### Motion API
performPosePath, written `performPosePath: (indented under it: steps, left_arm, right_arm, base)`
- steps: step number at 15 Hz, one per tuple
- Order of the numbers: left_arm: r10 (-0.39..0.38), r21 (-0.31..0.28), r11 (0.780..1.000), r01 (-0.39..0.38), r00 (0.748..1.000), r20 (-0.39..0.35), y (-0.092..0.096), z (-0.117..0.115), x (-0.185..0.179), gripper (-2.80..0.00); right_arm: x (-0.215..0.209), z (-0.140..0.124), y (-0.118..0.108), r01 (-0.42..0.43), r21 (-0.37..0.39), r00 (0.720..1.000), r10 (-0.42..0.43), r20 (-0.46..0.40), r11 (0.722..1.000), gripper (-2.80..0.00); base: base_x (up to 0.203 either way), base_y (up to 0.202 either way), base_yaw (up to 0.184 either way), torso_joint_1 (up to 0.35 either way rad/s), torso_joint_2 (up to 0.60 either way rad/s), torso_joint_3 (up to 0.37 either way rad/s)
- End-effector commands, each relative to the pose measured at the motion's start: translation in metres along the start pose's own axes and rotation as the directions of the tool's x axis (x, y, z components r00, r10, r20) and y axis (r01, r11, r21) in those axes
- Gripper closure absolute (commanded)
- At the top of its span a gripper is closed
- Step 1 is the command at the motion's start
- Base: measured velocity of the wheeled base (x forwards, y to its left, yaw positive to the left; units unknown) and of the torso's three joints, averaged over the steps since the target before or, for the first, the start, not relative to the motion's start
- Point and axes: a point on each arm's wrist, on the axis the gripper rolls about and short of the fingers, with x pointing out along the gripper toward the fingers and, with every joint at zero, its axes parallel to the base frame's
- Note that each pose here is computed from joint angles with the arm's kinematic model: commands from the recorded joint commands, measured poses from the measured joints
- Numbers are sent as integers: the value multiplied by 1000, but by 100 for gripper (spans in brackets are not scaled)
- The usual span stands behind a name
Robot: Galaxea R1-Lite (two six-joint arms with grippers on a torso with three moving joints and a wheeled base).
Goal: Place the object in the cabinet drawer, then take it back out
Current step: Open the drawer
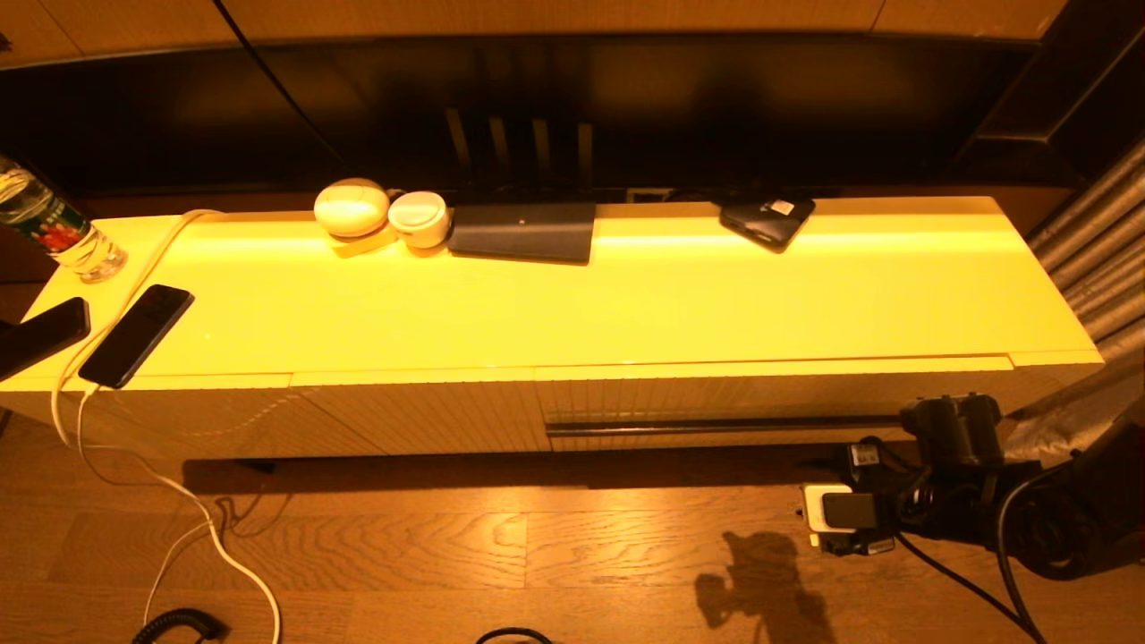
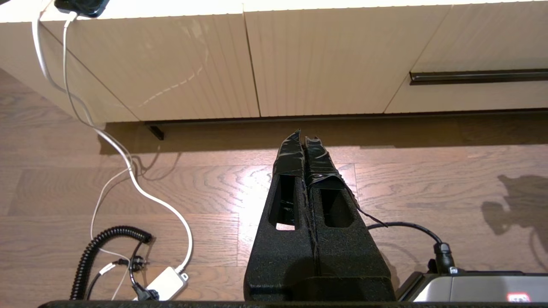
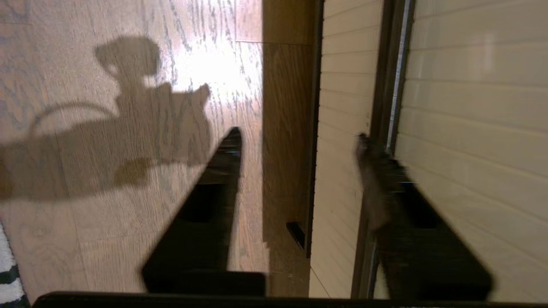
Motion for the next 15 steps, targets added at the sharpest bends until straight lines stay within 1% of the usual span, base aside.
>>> performPosePath:
  steps: [1,4,8,10,12,15]
  left_arm:
    - [0,0,1000,0,1000,-2,0,-1,0,0]
    - [0,0,1000,0,1000,-1,0,0,0,0]
    - [0,0,1000,0,1000,-2,0,-1,0,0]
    - [0,0,1000,0,1000,-2,0,-1,0,0]
    - [0,0,1000,0,1000,-2,0,-1,0,0]
    - [0,0,1000,0,1000,-2,0,-1,0,0]
  right_arm:
    - [5,-2,3,-14,-6,1000,14,3,1000,-280]
    - [19,-7,-1,-20,-5,1000,20,-2,1000,-280]
    - [28,-18,-3,-83,-18,996,83,-21,996,-280]
    - [36,-23,-6,-85,-12,996,85,-29,996,-280]
    - [41,-26,-11,-70,-12,997,69,-33,998,-280]
    - [43,-27,-16,-55,-15,998,55,-33,998,-280]
  base:
    - [0,0,0,0,0,0]
    - [0,0,0,0,0,0]
    - [0,0,0,0,0,0]
    - [0,0,0,0,0,0]
    - [0,0,0,0,0,0]
    - [0,0,0,0,0,0]
